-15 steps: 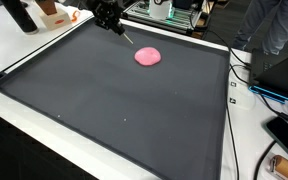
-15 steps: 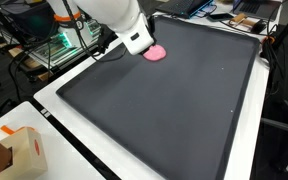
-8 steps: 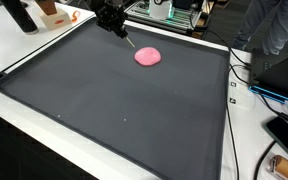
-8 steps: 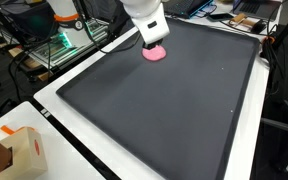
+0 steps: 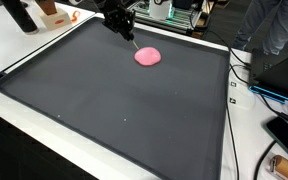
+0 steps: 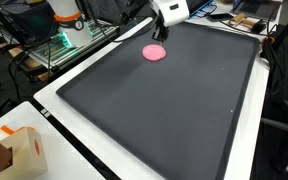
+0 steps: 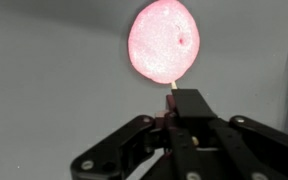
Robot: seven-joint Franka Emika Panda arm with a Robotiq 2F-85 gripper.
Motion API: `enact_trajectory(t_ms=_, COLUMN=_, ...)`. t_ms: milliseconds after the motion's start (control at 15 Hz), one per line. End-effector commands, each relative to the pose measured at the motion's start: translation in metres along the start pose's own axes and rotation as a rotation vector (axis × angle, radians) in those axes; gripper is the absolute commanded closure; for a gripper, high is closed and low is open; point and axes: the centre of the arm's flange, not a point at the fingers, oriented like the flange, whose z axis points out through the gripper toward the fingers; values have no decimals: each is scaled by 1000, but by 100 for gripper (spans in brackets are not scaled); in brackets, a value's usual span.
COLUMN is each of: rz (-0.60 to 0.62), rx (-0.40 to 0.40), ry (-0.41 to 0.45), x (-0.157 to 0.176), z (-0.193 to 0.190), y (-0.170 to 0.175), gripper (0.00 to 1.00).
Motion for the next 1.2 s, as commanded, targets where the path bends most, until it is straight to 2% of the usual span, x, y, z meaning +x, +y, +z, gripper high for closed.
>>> enact_trajectory(t_ms=0, rz=-7, rx=-94, ry=-23, x=7, z=6, y=-28, gripper=97)
enact_trajectory(t_ms=733, rz=-116, rx=-327, ry=-14, x=15, z=26, y=-104, gripper=97)
enact_trajectory(t_ms=800, rz=-115, rx=-280, ry=-26, x=18, z=24, y=-95, gripper=97)
enact_trajectory(t_ms=867, rz=-119, rx=-284, ry=-25, x=18, z=25, y=-99, gripper=87)
enact_trajectory(t_ms=1133, rz=-115, rx=-283, ry=-24, x=18, z=24, y=-97, gripper=87)
